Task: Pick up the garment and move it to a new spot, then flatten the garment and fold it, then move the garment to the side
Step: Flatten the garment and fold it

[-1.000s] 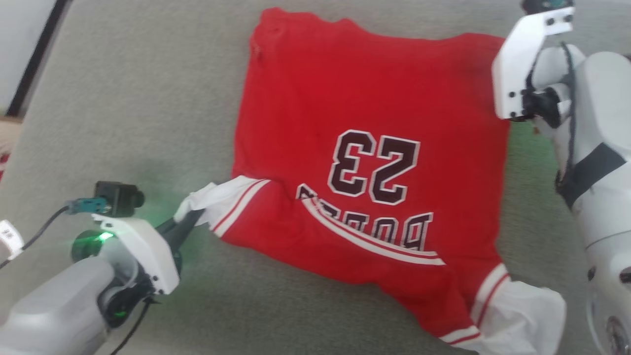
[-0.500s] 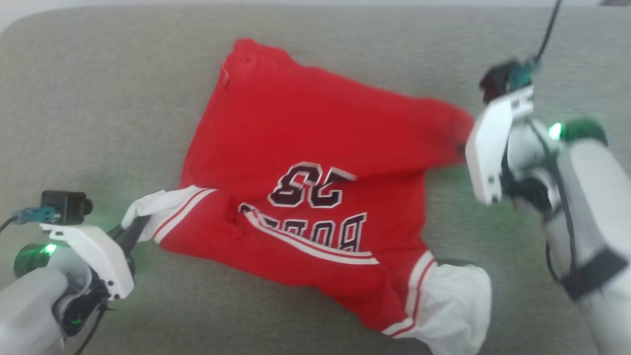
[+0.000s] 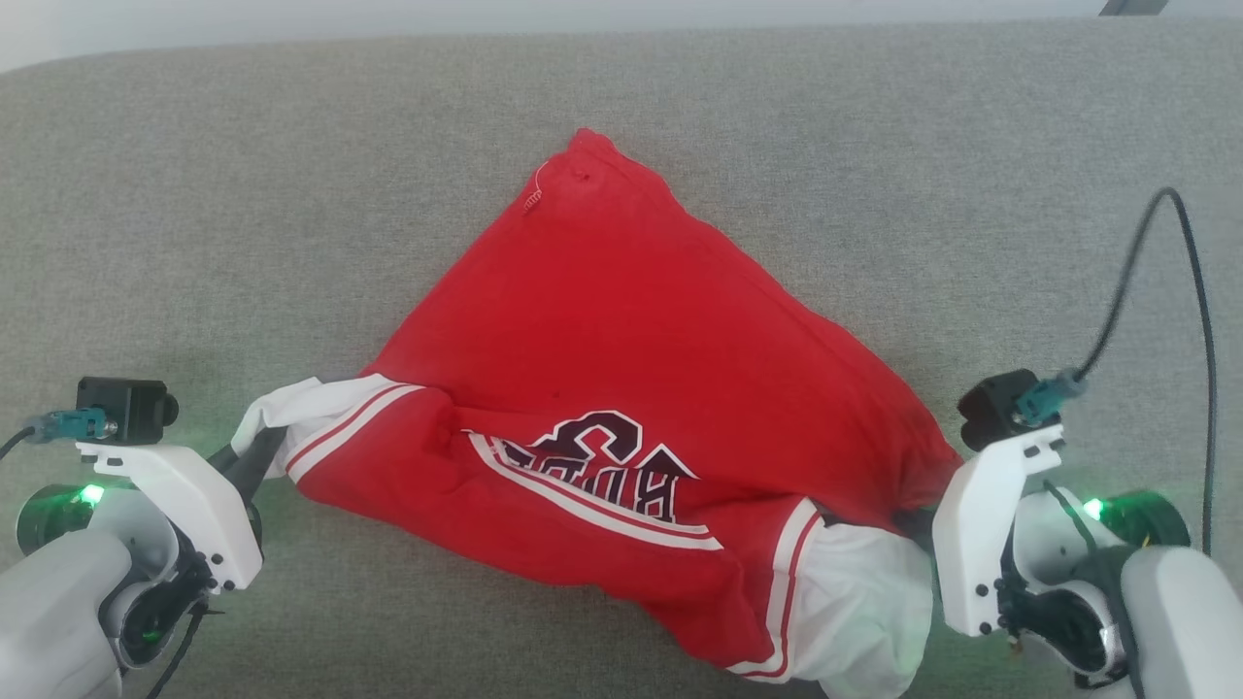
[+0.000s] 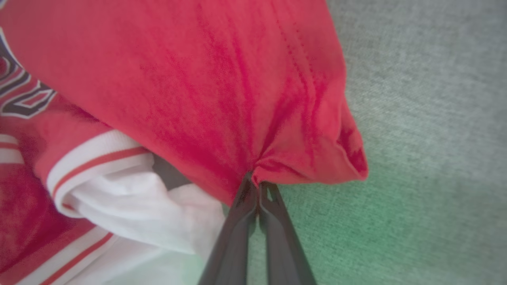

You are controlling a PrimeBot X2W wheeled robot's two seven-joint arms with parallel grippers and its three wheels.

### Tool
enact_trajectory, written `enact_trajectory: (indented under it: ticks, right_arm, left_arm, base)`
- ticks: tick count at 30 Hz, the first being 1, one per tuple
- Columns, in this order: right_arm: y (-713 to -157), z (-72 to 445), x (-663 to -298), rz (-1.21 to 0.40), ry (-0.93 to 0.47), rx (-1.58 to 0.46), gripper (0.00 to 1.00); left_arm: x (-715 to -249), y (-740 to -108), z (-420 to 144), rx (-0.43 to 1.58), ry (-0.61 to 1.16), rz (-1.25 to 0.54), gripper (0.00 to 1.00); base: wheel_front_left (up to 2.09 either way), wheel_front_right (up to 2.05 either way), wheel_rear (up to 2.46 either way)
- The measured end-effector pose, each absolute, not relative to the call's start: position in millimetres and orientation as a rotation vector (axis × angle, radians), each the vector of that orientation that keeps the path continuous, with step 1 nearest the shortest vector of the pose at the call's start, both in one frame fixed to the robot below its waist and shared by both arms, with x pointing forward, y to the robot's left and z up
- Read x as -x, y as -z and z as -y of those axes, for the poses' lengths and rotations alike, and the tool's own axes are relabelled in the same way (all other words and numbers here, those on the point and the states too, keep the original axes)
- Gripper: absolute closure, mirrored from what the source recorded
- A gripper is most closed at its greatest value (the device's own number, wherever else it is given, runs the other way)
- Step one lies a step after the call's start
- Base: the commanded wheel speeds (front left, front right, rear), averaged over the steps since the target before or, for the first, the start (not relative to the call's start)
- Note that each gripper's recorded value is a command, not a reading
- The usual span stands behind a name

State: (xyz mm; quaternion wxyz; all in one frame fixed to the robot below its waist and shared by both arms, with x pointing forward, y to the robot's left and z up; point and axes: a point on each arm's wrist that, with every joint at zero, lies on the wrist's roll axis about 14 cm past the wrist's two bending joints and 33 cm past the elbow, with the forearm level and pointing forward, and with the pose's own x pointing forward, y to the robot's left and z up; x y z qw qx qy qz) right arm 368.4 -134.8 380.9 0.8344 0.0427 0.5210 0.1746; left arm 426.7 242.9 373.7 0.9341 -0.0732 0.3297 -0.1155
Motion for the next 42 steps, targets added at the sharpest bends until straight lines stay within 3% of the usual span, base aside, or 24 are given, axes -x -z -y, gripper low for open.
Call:
enact_trajectory:
  ticks: [3,4,5,10,21,32,42]
  right_arm:
    - [-377,135,-369,-1.077,-0.339,-0.117,0.99]
    - [-374,136,-370,-1.072,-0.33,-0.114,0.59]
    - [-372,136,-369,-1.072,-0.326,-0.112,0.02]
    - [-376,134,-377,-1.03,-0.319,-0.106,0.0]
    - [-452,140,-413,-0.771,-0.31,-0.055,0.0]
    - [-496,83,-478,-0.573,-0.465,0.015,0.0]
    - [-476,21,-546,-0.576,-0.588,0.096,0.0]
  left_arm:
    - [-427,-373,-242,0.151,0.239,-0.676,1.0]
    - [-427,-373,-242,0.152,0.239,-0.676,1.0]
    - [-427,-373,-242,0.152,0.238,-0.676,1.0]
    - [-426,-374,-241,0.155,0.238,-0.675,1.0]
    - [-419,-377,-239,0.166,0.236,-0.67,1.0]
    - [-405,-378,-239,0.193,0.218,-0.669,1.0]
    - [-394,-381,-246,0.225,0.18,-0.654,1.0]
  base:
    - [0.0,0.0,0.0]
    - [0.0,0.0,0.0]
    - [0.0,0.0,0.0]
    - [0.0,0.0,0.0]
    - [0.0,0.0,0.0]
    - [0.0,0.0,0.0]
    - [0.0,0.0,0.0]
